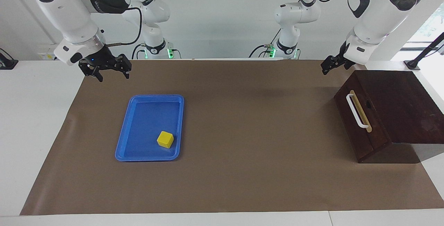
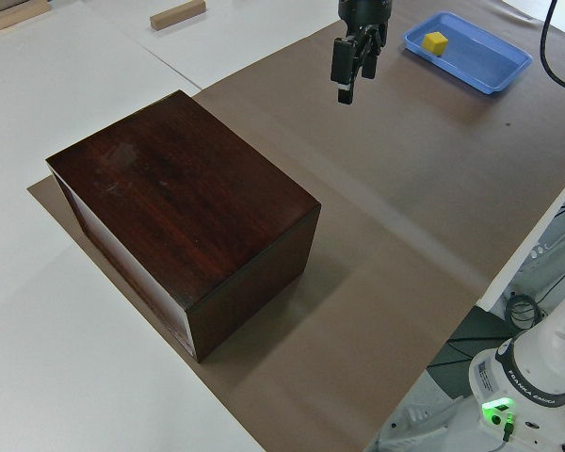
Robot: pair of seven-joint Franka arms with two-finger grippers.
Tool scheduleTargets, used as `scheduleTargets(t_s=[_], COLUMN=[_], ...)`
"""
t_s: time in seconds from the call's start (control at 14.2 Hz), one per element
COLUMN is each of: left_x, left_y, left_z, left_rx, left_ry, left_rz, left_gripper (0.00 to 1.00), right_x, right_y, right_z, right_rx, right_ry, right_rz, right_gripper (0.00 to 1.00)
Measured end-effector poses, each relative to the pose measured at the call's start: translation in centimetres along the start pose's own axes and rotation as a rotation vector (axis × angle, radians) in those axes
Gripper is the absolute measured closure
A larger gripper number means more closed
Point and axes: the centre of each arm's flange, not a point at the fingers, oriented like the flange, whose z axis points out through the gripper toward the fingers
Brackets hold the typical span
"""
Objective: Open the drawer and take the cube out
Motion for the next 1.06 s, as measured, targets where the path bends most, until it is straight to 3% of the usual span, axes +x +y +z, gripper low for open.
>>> scheduleTargets(t_s=[0.21, 1.06], left_x=[-0.1, -0.1], left_y=[0.0, -0.1], left_z=[-0.1, -0.1], left_rx=[0.0, 0.0], left_ry=[0.002, 0.002], left_rz=[0.0, -0.001], left_gripper=[0.0, 0.0], right_x=[-0.9, -0.9], right_y=[0.8, 0.8], right_z=[-1.6, -2.3], right_rx=[0.006, -0.054], right_ry=[-0.032, -0.031], right_rz=[0.016, 0.008], right_gripper=[0.0, 0.0])
